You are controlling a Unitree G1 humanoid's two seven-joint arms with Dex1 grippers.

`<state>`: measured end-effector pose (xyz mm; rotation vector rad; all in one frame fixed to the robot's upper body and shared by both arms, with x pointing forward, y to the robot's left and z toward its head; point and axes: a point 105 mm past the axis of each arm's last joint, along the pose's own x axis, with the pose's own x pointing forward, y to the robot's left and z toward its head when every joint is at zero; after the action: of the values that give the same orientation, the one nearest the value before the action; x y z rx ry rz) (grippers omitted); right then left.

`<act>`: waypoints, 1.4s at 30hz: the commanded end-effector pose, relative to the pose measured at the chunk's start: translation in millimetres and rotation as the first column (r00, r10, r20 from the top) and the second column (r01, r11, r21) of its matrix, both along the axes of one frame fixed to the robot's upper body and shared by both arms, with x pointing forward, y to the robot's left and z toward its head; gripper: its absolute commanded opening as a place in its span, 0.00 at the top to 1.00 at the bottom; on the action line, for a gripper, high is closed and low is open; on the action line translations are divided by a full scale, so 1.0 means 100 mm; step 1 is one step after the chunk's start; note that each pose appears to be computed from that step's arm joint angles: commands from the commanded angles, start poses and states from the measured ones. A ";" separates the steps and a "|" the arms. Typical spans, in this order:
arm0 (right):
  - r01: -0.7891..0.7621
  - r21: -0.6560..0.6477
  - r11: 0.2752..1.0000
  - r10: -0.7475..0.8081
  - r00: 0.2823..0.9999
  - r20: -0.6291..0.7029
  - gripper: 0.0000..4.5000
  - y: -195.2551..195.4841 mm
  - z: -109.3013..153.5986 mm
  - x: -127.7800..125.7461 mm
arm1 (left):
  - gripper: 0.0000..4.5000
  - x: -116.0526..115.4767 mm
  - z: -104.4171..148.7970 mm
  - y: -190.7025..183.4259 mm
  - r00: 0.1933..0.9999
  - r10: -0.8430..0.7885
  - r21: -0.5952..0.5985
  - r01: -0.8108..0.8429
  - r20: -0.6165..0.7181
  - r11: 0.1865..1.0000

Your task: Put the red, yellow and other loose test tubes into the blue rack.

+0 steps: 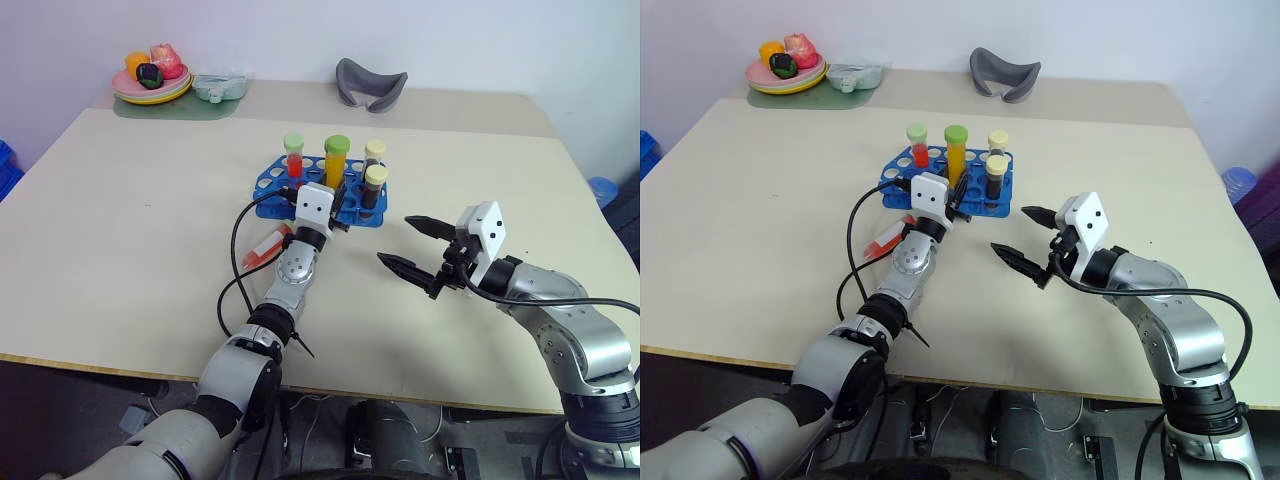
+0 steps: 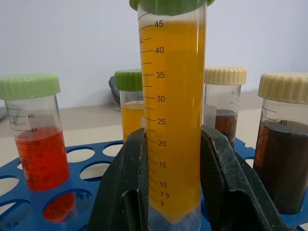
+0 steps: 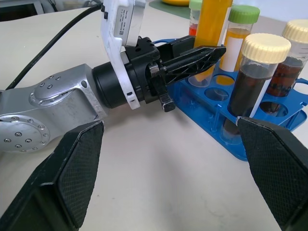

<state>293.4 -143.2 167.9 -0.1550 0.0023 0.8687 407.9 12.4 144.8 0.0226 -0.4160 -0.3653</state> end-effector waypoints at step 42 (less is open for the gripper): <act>-0.019 0.013 1.000 0.018 0.999 0.050 0.00 0.04 0.12 -0.04 | 0.15 0.00 -0.02 0.09 0.998 0.061 0.019 -0.062 0.016 0.998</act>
<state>293.3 -143.0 167.8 -0.1538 0.0020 0.8691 407.5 20.2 131.0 0.0730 -0.3854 -0.3224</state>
